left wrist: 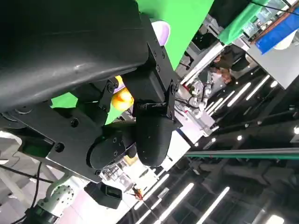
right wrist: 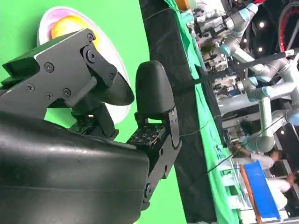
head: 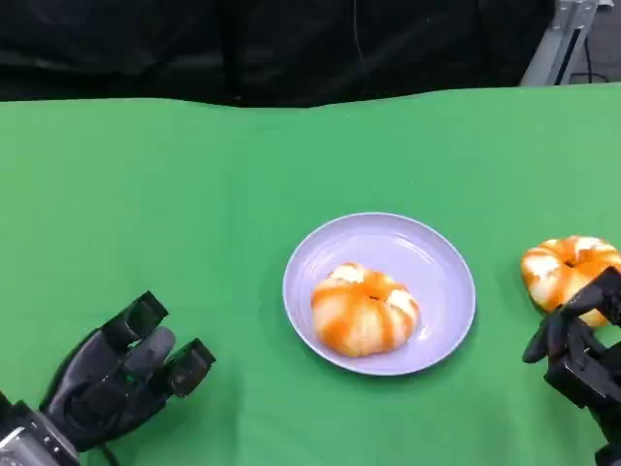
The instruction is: Grasp the bread from the table and place it into the plate.
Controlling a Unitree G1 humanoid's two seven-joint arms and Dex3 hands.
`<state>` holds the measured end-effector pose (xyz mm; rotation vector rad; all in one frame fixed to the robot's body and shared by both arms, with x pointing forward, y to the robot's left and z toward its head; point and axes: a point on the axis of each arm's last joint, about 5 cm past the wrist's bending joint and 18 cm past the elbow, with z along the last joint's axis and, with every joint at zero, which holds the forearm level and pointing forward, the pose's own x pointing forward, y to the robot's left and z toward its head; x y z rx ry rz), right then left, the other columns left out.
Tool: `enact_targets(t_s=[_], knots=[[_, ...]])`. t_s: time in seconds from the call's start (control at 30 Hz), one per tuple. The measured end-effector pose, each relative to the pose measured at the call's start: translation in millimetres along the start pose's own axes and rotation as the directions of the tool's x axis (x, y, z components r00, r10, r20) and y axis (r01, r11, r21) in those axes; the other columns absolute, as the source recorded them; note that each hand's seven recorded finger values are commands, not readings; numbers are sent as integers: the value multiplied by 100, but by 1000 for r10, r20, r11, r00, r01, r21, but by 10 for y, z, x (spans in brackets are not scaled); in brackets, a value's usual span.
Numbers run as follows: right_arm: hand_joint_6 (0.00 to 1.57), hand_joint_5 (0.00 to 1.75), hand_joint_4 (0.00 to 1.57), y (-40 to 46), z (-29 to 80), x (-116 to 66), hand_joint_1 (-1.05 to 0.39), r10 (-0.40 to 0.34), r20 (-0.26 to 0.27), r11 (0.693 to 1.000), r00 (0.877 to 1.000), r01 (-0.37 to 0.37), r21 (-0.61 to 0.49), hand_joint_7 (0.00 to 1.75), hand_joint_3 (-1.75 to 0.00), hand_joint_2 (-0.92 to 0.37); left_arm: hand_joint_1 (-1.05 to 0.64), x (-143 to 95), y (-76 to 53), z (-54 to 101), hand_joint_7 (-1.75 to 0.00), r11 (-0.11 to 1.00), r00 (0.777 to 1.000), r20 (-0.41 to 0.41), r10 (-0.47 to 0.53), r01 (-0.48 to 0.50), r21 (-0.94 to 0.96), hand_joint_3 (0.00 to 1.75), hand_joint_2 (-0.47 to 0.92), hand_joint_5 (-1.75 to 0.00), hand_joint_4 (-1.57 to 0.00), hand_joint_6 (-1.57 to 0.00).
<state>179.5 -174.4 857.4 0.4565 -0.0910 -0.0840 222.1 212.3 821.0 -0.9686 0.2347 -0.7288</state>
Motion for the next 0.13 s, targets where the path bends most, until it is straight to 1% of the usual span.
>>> enact_targets(t_s=[0.13], knots=[[74, 175, 87, -1, 0, 0, -7, 0, 0, 1000, 1000, 0, 0, 159, -125, -53, -13, 3, 0, 2, -118, 1000, 1000, 0, 0, 0, 0, 100, 52, -175, -80, -102]])
